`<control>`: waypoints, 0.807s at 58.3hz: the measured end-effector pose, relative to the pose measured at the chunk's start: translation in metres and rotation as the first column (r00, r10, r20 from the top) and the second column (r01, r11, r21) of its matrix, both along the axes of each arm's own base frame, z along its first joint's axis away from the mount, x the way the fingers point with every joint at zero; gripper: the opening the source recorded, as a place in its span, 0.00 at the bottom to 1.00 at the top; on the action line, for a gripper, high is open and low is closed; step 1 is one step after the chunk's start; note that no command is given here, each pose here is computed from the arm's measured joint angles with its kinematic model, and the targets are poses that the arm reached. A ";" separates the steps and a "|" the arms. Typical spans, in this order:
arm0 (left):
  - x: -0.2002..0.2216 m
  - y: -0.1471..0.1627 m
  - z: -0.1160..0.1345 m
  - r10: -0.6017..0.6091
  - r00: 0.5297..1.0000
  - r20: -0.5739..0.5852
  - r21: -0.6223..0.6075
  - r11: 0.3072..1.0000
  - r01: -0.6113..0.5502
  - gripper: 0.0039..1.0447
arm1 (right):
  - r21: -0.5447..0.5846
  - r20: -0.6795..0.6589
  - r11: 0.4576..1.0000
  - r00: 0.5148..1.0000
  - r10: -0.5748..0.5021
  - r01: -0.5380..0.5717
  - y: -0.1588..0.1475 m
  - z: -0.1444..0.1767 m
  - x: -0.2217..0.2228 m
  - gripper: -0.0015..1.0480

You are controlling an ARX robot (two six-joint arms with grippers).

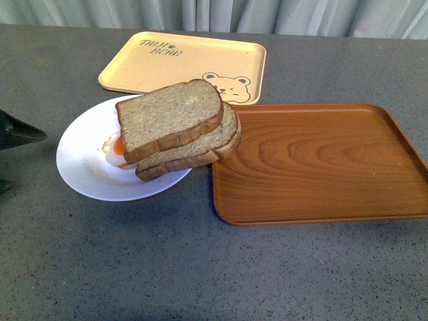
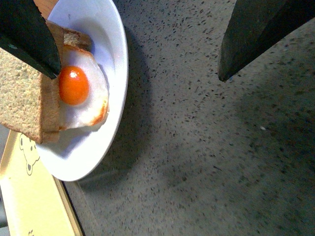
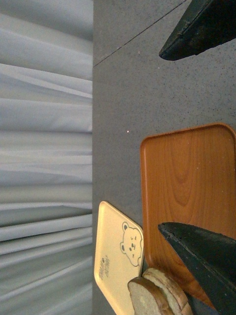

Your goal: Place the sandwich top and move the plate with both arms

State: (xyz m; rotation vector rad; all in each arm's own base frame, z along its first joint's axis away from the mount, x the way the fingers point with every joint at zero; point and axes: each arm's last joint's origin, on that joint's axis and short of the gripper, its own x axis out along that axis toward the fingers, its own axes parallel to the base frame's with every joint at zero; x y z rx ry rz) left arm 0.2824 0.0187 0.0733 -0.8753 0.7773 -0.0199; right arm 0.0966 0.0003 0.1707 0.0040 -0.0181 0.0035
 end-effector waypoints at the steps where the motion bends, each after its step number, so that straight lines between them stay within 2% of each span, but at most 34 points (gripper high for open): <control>1: 0.001 -0.002 -0.002 -0.001 1.000 -0.002 -0.002 1.000 0.001 0.92 | 0.000 0.000 1.000 1.000 0.000 0.000 0.000 0.000 0.000 0.91; 14: 0.014 -0.017 -0.014 0.017 1.000 -0.021 -0.061 0.998 -0.018 0.92 | 0.000 0.000 1.000 1.000 0.000 0.000 0.000 0.000 0.000 0.91; 47: 0.022 -0.061 -0.026 0.028 0.999 -0.031 -0.189 0.981 -0.034 0.90 | 0.000 0.000 1.000 1.000 0.000 0.000 0.000 0.000 0.000 0.91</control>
